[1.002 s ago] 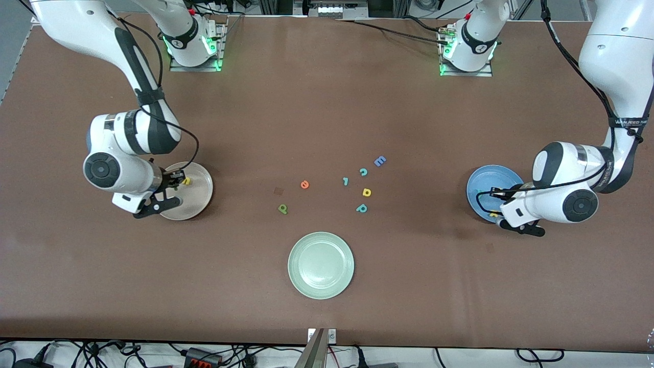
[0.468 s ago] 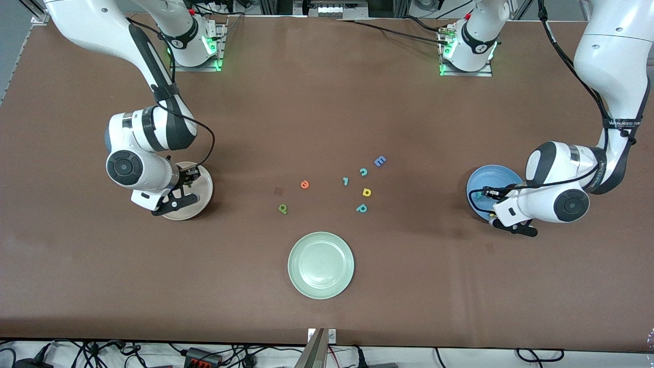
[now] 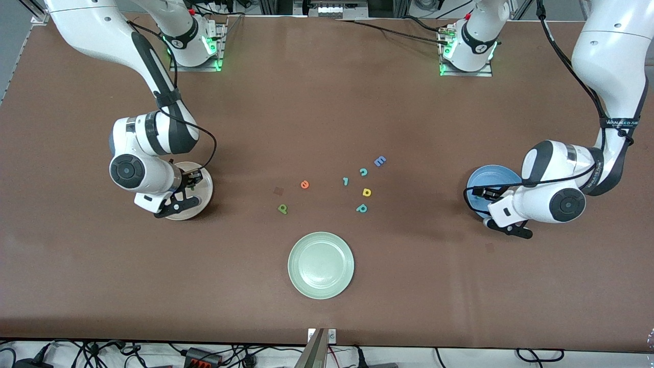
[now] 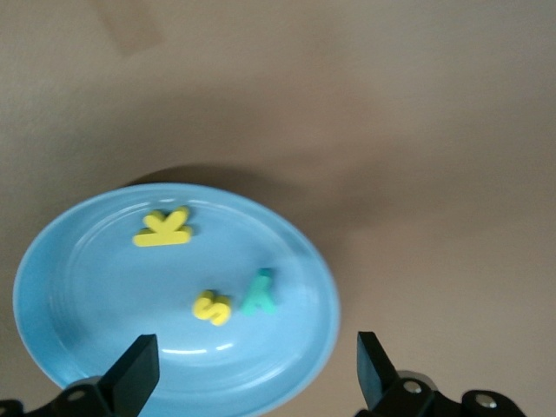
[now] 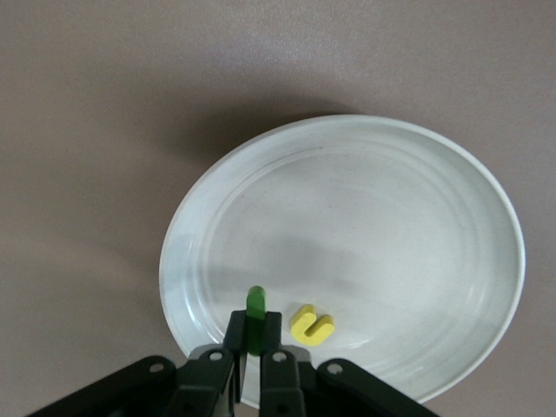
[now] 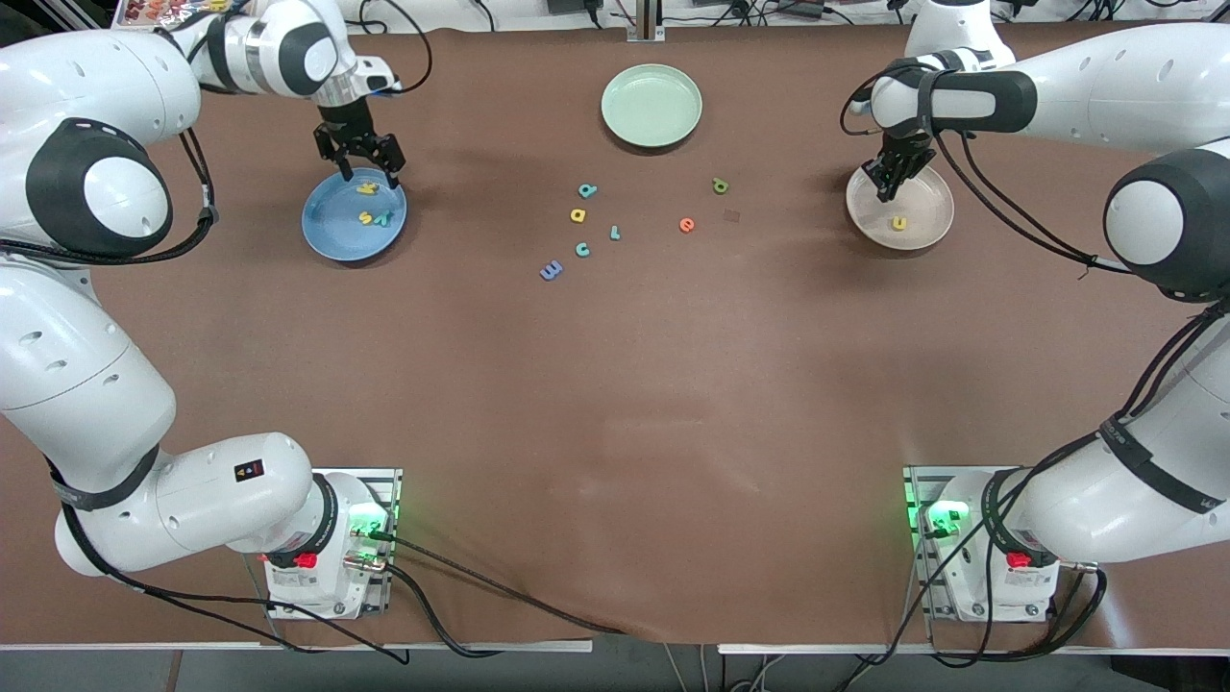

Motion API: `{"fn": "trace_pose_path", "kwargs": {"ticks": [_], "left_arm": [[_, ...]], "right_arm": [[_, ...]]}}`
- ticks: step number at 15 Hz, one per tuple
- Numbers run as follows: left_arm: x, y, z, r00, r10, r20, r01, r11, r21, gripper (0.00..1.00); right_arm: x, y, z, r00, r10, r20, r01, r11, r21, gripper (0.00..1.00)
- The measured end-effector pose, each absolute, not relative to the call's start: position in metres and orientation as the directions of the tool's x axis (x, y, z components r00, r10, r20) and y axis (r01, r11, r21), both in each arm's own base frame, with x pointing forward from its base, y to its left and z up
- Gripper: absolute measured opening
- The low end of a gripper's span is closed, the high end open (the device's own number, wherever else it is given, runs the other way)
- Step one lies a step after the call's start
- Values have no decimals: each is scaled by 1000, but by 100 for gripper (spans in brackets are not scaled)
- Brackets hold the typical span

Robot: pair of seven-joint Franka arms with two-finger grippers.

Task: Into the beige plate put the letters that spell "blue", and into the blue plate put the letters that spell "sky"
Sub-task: 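Drop the l with the right gripper while the left gripper drops the s, then return the left gripper to rest while the right gripper grasps the d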

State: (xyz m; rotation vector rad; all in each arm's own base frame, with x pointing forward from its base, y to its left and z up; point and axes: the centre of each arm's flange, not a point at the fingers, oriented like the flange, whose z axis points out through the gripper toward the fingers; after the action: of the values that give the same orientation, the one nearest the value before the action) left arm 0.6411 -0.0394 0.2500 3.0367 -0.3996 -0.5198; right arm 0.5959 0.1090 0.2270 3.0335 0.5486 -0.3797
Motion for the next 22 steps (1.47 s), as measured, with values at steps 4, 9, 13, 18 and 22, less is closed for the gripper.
{"fn": "trace_pose_path", "kwargs": {"ticks": [4, 9, 13, 18, 22], "left_arm": [[645, -93, 342, 905, -193, -380, -188, -981, 50, 100], [637, -91, 456, 936, -136, -325, -151, -988, -21, 100], [626, -76, 515, 966, -94, -242, -113, -992, -63, 100], [606, -41, 573, 987, 44, -155, 43, -999, -12, 100], [591, -29, 576, 996, 92, -10, 92, -996, -23, 100]], "right_arm": [[593, 109, 209, 902, 336, -271, 344, -939, -19, 9], [600, 111, 210, 909, 331, -254, 336, -941, -23, 41], [629, 123, 255, 924, 345, -164, 348, -937, -11, 81], [633, 208, 271, 881, 461, -107, 462, -887, -8, 100], [634, 279, 254, 835, 543, -83, 545, -839, -5, 100]]}}
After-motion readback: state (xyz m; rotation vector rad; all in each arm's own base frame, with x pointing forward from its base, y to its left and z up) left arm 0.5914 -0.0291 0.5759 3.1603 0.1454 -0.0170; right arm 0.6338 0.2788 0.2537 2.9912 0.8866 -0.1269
